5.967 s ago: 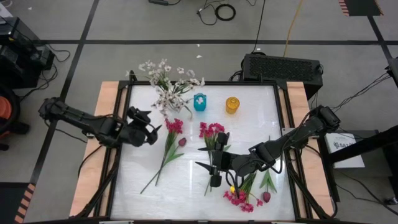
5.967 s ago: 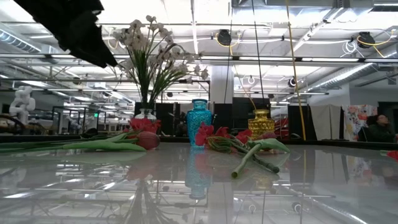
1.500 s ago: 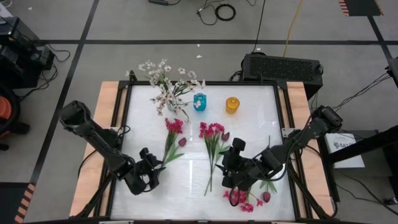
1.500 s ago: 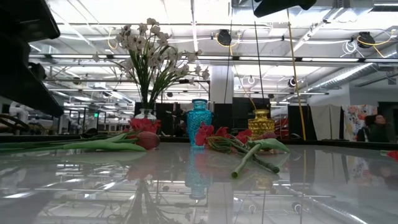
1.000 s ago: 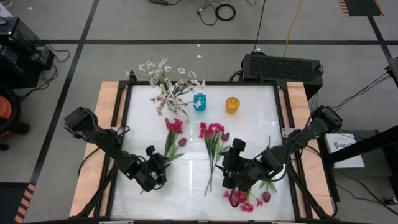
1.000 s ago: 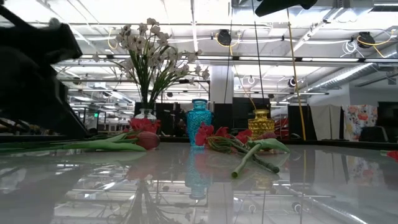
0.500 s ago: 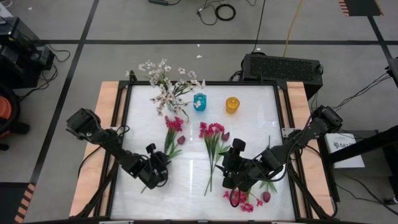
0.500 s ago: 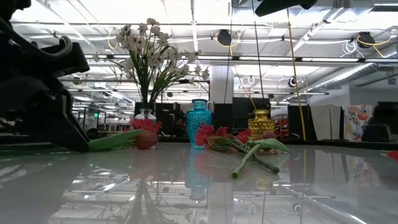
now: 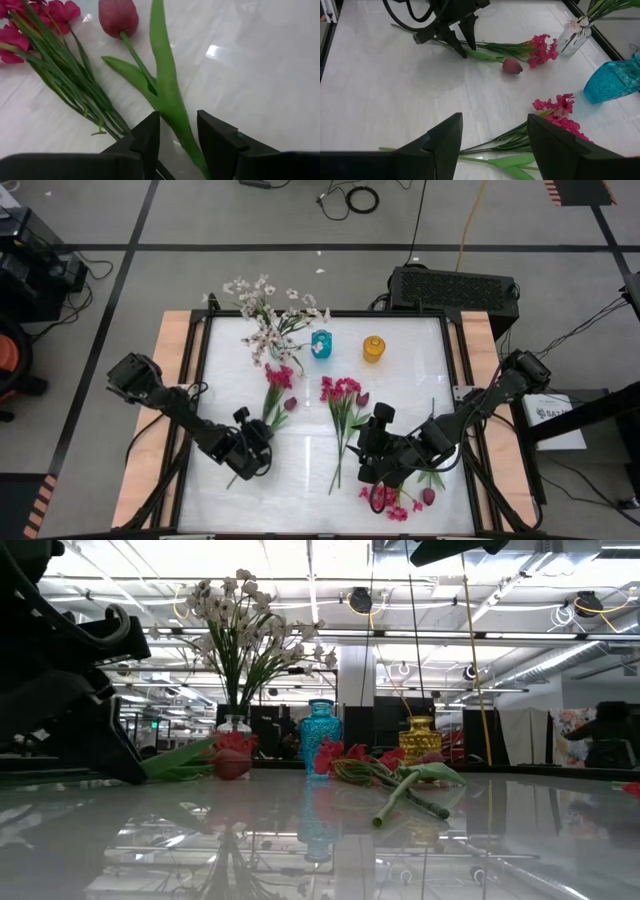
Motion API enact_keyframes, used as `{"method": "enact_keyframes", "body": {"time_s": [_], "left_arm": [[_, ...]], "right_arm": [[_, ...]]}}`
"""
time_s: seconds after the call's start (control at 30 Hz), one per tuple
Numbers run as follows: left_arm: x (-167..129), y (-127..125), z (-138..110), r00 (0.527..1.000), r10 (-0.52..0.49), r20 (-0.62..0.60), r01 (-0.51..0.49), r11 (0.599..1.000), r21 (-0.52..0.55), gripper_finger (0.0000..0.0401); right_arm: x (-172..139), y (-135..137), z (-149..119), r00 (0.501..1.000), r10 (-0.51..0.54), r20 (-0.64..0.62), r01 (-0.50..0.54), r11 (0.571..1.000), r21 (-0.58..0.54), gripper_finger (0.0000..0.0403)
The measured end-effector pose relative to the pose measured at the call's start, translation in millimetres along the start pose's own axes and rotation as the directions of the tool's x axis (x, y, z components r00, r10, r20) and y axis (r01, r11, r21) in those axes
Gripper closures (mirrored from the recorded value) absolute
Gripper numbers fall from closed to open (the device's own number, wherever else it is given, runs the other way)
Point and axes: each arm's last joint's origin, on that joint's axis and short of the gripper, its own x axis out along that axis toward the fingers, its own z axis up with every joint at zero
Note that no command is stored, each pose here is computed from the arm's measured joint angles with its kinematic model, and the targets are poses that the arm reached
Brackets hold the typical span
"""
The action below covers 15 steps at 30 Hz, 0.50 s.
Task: Sort flowers into vase by color
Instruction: Put the left red tulip into the blue vase
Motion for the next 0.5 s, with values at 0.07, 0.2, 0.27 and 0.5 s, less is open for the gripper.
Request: {"method": "enact_keyframes", "body": {"time_s": [0.07, 0.2, 0.27, 0.5], "left_arm": [[0.3, 0.5, 0.3, 1.0, 0.011, 0.014, -0.011, 1.0, 0.0, 0.0278], [1.1, 2.1, 0.1, 0.999, 0.03, 0.024, -0.03, 1.0, 0.005, 0.0333], [1.7, 2.5, 0.8, 0.999, 0.032, 0.025, -0.032, 0.999, 0.0, 0.0369], [-1.7, -2.5, 7.9, 0.999, 0.015, 0.039, -0.014, 1.0, -0.019, 0.0375]], "right_arm": [[0.0, 0.0, 0.0, 1.0, 0.0, 0.0, 0.0, 1.0, 0.0, 0.0188], [-0.4, 0.4, -0.3, 1.0, 0.001, 0.0, -0.001, 1.0, -0.001, 0.0188], [-0.4, 0.5, -0.3, 1.0, 0.002, 0.0, -0.002, 1.0, -0.001, 0.0188], [-1.2, 1.3, -0.7, 1.0, 0.005, 0.001, -0.005, 1.0, 0.001, 0.0188]]}}
